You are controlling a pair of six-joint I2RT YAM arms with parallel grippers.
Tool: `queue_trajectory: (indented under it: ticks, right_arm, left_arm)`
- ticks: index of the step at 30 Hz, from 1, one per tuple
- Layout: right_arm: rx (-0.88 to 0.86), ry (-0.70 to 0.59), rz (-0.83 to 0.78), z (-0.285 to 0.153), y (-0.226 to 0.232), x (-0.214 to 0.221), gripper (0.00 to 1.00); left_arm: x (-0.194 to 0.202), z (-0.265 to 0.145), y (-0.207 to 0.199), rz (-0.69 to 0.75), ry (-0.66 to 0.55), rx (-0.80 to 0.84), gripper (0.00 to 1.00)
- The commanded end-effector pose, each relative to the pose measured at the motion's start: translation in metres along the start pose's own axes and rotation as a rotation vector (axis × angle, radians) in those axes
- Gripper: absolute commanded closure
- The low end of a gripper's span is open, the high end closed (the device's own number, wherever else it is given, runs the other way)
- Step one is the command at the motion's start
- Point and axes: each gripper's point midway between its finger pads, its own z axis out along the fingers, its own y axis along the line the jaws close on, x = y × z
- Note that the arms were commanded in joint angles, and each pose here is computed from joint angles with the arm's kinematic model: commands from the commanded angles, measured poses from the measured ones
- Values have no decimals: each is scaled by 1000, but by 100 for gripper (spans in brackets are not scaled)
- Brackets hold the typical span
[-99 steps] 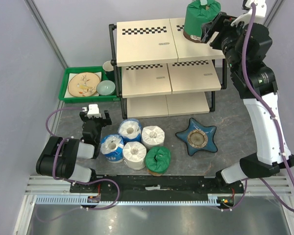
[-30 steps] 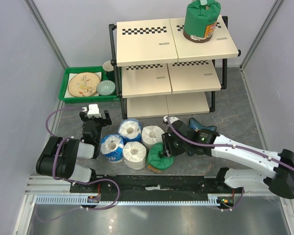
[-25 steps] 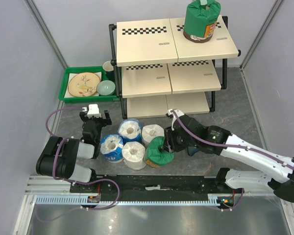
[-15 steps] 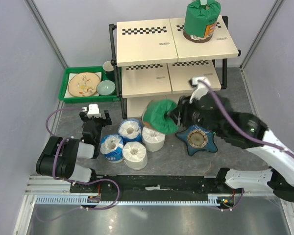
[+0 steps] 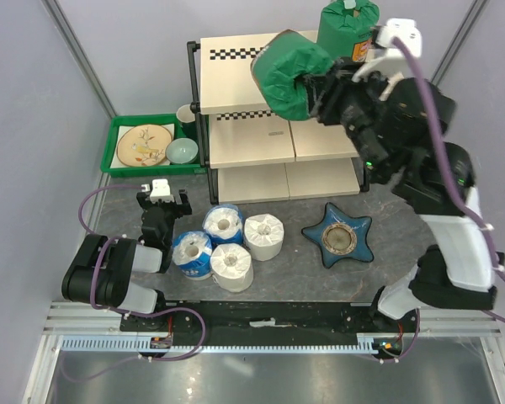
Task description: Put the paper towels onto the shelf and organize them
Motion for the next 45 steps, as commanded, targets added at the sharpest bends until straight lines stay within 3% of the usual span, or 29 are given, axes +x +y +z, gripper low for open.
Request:
queue_trajectory:
  ticks: [1,9,17,28,45]
  right_arm:
    - [77,-85,-101,34,5,-9,58]
    - [140,-118,-208,86,-3,3,59]
    - [129,-127,-152,119,-27,5,59]
    - [31,-93,-99,138,-24,17,57]
    - [69,-46,-112,145,-35,36,48]
  left_arm:
    - [-16,5,1,-1,-56,-7,1]
    - [-16,5,1,-1,-56,-7,0]
    - [-16,5,1,-1,-56,-7,1]
    - [-17,5,1,-3,-57,-7,1]
    - [-16,5,1,-1,-56,-7,1]
